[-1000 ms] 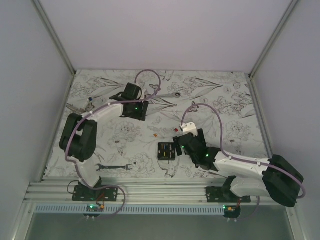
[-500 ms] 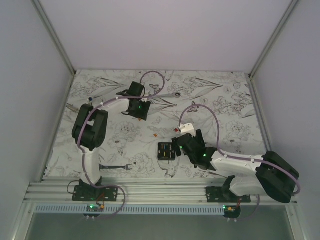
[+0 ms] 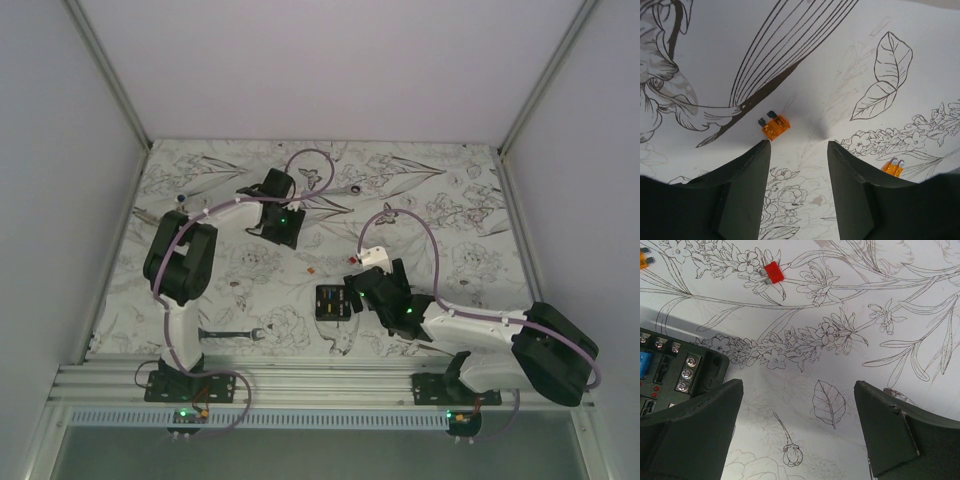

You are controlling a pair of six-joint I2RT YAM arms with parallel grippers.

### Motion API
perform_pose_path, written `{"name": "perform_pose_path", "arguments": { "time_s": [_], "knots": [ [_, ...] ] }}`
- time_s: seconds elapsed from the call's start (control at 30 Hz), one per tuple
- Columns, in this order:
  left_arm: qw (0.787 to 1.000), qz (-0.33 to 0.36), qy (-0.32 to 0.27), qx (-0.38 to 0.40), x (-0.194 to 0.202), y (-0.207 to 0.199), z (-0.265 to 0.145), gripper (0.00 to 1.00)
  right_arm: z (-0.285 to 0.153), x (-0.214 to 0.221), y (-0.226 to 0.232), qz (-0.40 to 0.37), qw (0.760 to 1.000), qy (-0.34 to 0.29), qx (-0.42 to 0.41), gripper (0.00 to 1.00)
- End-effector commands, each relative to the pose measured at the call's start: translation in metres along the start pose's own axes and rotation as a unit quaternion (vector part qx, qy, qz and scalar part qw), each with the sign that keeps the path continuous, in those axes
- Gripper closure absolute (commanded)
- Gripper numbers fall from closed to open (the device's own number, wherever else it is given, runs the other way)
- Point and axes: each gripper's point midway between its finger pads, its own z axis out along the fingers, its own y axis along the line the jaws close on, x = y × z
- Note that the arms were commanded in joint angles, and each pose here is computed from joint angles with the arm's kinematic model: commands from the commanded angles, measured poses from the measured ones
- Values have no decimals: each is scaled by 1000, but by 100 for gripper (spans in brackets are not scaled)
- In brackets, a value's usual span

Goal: Snap on the fuse box
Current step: Pick up the fuse from the center of the board.

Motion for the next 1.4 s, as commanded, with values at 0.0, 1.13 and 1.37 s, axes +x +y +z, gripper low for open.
{"name": "perform_pose_path", "arguments": {
  "time_s": [0.0, 1.13, 1.37],
  "knots": [
    [999, -13, 22, -20, 15, 0, -12, 48, -1, -17, -5, 16, 1000, -20, 15, 0],
    [977, -157, 5, -145, 6, 19, 15, 60, -6, -18, -7, 20, 999, -24, 13, 0],
    [972, -172, 9, -162, 14, 20, 17, 64, -6, -18, -6, 21, 999, -23, 10, 0]
  ]
}}
